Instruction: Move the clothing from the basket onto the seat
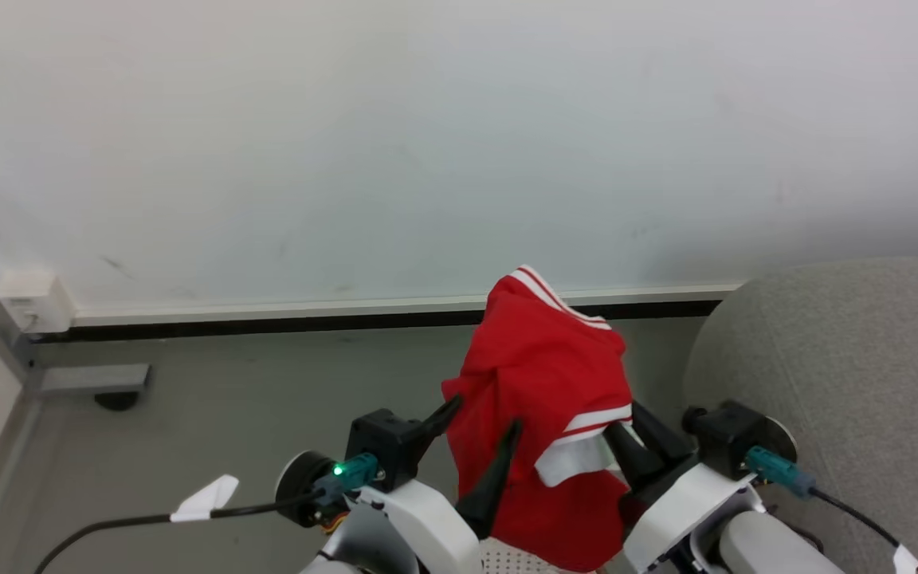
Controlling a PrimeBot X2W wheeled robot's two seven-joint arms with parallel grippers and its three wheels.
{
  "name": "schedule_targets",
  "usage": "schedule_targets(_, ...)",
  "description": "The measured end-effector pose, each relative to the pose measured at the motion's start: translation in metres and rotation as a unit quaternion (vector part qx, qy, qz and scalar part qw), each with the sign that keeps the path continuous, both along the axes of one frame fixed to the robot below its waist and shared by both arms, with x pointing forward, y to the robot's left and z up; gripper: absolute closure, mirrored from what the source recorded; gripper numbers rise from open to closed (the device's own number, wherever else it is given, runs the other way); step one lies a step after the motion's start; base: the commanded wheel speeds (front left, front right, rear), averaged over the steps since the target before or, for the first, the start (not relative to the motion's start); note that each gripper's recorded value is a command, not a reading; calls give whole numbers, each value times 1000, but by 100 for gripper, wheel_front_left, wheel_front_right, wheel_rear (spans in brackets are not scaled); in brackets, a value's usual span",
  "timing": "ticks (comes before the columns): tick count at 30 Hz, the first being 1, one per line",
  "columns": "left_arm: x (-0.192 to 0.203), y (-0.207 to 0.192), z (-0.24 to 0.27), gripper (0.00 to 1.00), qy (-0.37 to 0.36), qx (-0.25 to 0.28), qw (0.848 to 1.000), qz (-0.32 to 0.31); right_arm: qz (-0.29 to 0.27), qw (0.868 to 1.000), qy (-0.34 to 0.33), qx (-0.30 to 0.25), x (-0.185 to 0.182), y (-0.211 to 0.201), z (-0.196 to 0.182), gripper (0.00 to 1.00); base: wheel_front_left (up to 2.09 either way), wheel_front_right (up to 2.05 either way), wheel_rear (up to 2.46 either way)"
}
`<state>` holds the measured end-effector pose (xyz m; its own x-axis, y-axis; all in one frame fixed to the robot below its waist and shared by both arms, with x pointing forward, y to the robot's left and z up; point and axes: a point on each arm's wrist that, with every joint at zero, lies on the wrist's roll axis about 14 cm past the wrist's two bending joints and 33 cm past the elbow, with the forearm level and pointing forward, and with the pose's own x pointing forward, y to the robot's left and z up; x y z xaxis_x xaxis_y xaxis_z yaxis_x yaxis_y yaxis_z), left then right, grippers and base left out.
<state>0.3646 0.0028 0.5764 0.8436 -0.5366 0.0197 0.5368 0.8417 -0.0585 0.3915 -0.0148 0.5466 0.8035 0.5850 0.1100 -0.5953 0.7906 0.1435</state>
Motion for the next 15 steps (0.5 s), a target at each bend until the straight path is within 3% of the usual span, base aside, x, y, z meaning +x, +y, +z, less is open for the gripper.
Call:
schedule_targets(7, -3, -36, -1, 0, -1, -4, 999, -52, -95, 995, -34, 6, 8, -77, 21, 100, 0, 0, 0)
schedule_targets(15, -15, -92, -3, 0, 1, -11, 990, -139, -216, 974, -68, -6, -13, -179, 39, 100, 0, 0, 0)
